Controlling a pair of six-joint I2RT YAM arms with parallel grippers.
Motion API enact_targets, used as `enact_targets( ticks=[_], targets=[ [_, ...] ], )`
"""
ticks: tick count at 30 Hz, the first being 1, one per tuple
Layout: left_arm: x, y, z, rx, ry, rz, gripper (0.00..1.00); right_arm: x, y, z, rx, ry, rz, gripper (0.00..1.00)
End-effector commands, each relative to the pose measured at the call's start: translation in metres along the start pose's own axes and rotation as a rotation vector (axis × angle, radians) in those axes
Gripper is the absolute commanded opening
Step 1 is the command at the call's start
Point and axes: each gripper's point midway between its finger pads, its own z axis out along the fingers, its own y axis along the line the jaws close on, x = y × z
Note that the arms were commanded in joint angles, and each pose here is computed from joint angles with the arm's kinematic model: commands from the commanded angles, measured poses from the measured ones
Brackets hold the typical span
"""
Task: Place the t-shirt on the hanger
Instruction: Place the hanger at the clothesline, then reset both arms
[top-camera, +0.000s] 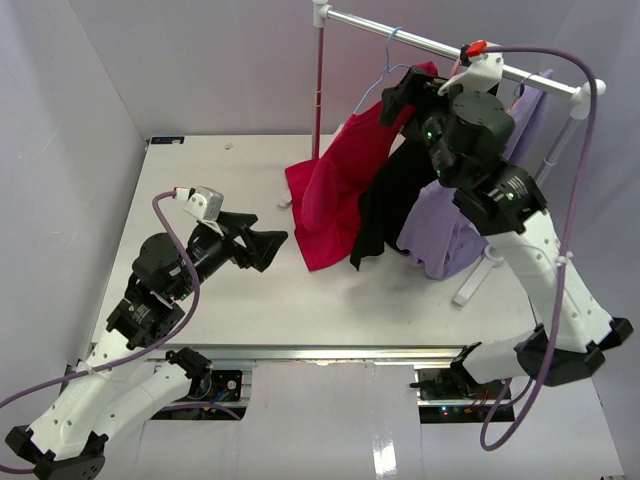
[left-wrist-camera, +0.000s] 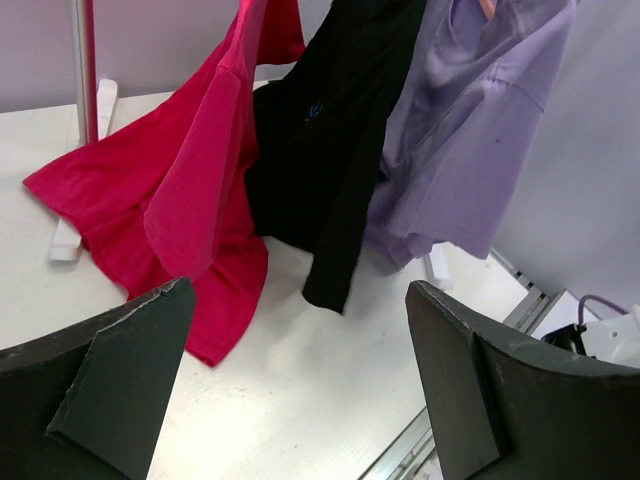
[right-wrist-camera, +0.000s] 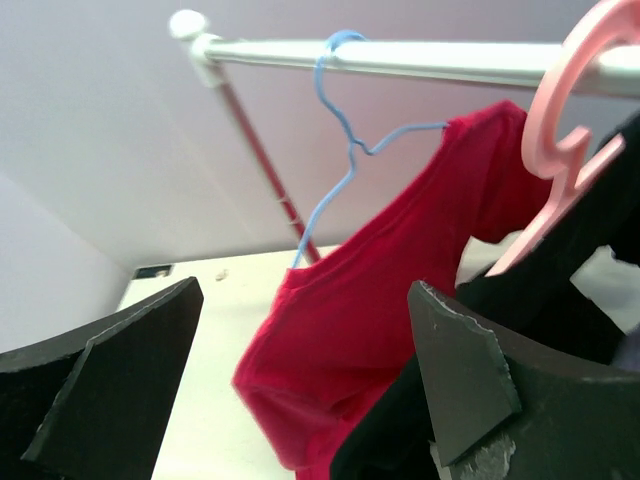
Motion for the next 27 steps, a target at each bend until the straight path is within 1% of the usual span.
enact_targets(
  ticks=[1,3,6,8,10,12,14,16,21,23,25,27],
  targets=[
    [0.017,0.0,0.016,0.017,0.025,-0.074,0.98,0.042,0.021,-0.043,-0.271,0.168,-0.097,0.9],
    [0.024,-0.002,0.02,0.037,0.022,-0.115,0.98,0.064,0.03,-0.059,-0.37,0.217,-0.108,0.9],
    [0.036,-0.004,0.025,0.069,0.021,-0.15,0.98,0.106,0.027,-0.088,-0.488,0.256,-0.127,0.9],
    [0.044,-0.002,0.026,0.068,0.042,-0.15,0.98,0.119,0.019,-0.107,-0.528,0.244,-0.109,0.9],
    [0.051,0.0,0.025,0.06,0.054,-0.15,0.98,0.149,0.008,-0.116,-0.533,0.286,-0.113,0.9],
    [0.058,-0.001,0.022,0.077,0.064,-0.155,0.98,0.162,-0.001,-0.131,-0.555,0.277,-0.104,0.9],
    [0.057,-0.006,0.017,0.106,0.048,-0.157,0.98,0.184,-0.01,-0.139,-0.566,0.292,-0.108,0.9],
    [0.061,-0.007,0.015,0.114,0.048,-0.161,0.98,0.186,-0.018,-0.147,-0.569,0.275,-0.109,0.9],
    [0.064,-0.011,0.012,0.142,0.052,-0.165,0.98,0.206,-0.033,-0.155,-0.557,0.296,-0.16,0.9],
    [0.065,-0.011,0.012,0.143,0.059,-0.164,0.98,0.207,-0.031,-0.16,-0.595,0.289,-0.172,0.9],
    [0.067,-0.012,0.013,0.148,0.065,-0.165,0.98,0.205,-0.023,-0.169,-0.67,0.276,-0.181,0.9],
    [0.072,-0.01,0.012,0.146,0.075,-0.167,0.98,0.203,-0.023,-0.174,-0.692,0.26,-0.178,0.9]
  ],
)
